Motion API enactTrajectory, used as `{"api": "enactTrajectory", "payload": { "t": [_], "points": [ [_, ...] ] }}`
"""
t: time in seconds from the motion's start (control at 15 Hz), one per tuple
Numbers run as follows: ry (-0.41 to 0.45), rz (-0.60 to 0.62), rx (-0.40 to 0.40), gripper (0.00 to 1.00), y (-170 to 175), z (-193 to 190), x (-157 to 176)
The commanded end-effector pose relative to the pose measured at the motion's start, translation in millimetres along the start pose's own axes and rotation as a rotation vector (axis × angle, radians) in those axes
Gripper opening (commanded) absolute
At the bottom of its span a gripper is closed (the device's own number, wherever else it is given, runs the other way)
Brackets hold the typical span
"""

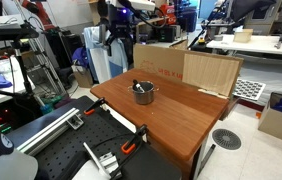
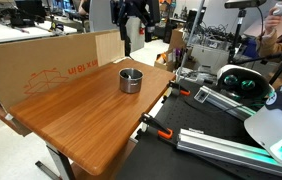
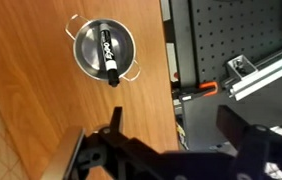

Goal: Take the black marker out of the silver pot

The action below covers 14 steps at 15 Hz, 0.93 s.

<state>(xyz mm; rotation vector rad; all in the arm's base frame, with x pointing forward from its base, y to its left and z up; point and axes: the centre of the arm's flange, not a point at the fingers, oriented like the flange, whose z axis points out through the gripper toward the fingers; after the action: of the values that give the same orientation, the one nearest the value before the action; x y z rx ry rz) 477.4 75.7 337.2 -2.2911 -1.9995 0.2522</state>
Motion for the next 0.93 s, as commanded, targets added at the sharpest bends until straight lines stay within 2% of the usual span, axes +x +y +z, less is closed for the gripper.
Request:
{"api": "enactTrajectory", "payload": {
  "t": [0.0,0.33,0.87],
  "points": [
    [-0.006,-0.005,0.032,1.00,5,13,-4],
    [-0.027,0.015,0.098,1.00,14,46,-13],
    [-0.019,-0.034,0.013,1.00,30,74,-17]
  ]
}}
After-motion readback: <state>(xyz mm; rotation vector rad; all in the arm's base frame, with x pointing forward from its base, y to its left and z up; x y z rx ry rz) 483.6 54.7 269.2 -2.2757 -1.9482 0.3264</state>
